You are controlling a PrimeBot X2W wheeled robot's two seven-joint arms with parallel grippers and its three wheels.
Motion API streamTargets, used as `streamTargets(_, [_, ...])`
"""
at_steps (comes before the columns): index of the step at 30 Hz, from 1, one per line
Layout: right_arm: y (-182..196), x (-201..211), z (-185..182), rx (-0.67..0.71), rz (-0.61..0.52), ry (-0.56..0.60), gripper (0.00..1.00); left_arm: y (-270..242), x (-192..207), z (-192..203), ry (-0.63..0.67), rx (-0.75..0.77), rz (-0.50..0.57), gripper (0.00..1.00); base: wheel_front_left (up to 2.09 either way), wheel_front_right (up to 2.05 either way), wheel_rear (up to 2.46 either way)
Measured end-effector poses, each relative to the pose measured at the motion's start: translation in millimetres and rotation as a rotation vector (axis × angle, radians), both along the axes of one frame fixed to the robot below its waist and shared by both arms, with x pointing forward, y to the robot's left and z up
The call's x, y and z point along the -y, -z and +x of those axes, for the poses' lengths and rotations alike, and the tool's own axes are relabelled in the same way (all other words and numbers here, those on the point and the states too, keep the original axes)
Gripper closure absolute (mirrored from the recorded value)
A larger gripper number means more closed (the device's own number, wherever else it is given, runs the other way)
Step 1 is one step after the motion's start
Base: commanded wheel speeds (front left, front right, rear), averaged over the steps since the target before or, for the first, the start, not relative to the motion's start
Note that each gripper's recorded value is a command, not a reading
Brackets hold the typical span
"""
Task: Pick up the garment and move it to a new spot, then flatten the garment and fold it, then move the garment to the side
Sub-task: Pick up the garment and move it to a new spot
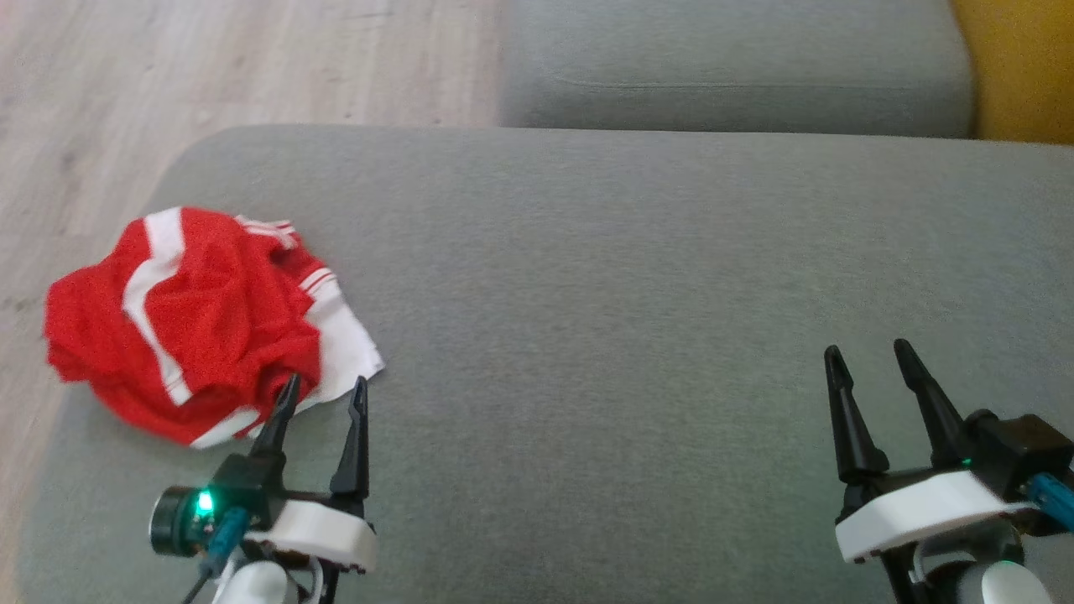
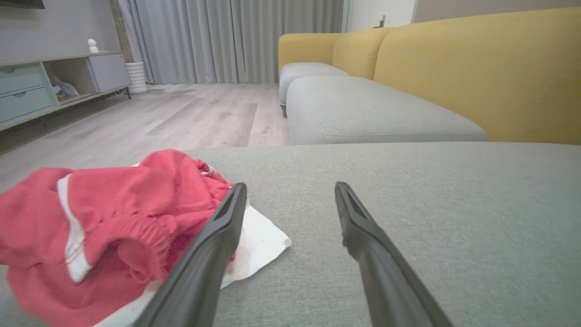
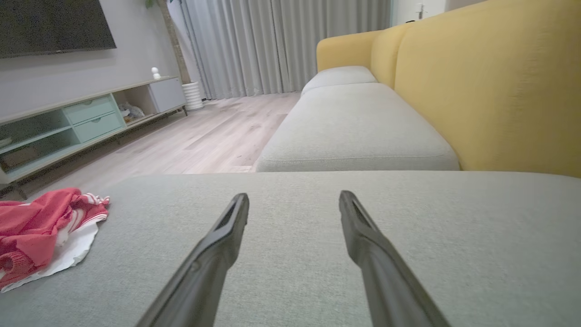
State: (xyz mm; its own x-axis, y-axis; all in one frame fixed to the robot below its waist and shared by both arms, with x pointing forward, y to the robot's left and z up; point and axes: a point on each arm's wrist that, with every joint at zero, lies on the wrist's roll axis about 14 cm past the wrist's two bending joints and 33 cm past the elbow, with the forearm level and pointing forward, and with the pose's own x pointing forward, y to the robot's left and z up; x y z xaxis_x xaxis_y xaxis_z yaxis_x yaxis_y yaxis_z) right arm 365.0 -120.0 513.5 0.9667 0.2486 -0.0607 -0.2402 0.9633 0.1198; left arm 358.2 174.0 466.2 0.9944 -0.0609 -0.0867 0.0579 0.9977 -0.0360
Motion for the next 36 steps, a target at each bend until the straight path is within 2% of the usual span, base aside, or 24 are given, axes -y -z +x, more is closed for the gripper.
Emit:
streamTargets(13, [-6,-73,21,0.013,-0.016,-0.219,0.00,-5,-78,-29,-0.262,0.025,-0.018,0.00,0.00,0.00,0.00])
streamTargets(23, [-4,-116,42,0.010,-0.022,-0.333,0.00,8,-116,-53,-0.410,-0.022,-0.017,0.00,0.00,0.00,0.00])
streamTargets(31, [7,-125,73,-0.012,-0.047,-0.353,0.00,10,-127,-11,-0.385,-0.043,-0.013,0.00,0.00,0.00,0.00])
streamTargets(36, [27,-118,95,-0.049,-0.075,-0.351,0.00,31,-130,35,-0.326,-0.165,-0.032,0.00,0.00,0.00,0.00])
